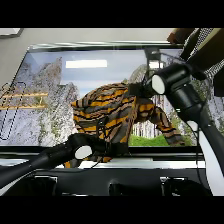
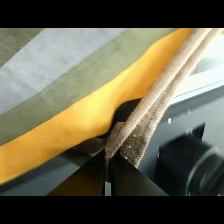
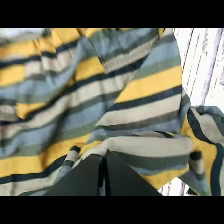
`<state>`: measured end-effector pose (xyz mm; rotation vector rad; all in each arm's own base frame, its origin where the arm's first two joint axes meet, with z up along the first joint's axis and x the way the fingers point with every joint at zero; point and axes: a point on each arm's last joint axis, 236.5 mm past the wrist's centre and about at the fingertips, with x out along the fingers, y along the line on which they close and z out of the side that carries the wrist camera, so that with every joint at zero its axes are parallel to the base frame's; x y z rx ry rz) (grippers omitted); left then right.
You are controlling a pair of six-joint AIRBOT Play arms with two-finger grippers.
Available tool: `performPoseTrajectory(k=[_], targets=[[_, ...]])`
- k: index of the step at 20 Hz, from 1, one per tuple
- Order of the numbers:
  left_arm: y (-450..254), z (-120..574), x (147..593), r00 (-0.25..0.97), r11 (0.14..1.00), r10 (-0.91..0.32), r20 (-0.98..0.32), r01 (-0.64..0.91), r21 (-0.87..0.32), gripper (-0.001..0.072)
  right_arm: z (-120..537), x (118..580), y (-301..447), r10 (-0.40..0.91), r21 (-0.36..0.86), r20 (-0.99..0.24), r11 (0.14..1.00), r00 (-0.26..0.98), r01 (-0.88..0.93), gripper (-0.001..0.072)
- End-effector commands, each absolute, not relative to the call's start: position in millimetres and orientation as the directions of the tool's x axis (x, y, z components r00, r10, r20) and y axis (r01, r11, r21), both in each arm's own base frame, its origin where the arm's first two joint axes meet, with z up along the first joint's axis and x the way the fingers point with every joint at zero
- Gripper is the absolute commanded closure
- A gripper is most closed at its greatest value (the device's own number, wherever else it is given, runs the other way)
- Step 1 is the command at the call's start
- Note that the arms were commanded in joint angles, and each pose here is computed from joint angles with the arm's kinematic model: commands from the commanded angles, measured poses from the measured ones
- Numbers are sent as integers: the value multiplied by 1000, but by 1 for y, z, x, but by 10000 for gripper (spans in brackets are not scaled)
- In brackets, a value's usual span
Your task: Fold the clothes and pants, and hang the long-sleeved shirts on hangers.
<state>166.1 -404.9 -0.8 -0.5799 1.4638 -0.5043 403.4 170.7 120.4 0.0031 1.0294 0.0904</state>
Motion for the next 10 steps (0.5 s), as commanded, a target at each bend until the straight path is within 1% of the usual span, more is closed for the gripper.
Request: performPoseTrajectory(k=[1,5,9,10], targets=[[-413,-29,189,74,754,-640,-765,-134,-643,690,68,400,175,68,40,-891,997,448,-71,689],[-408,-60,201,70,777,-600,-797,-182,-602,689,9,392,196,153,172,-903,985,402,12,688],[-405,-68,204,68,789,-588,-806,-175,-589,689,-29,388,210,178,214,-928,974,328,79,685],[-403,-68,206,69,789,-586,-807,-177,-588,688,-32,386,212,187,224,-931,971,313,87,644]])
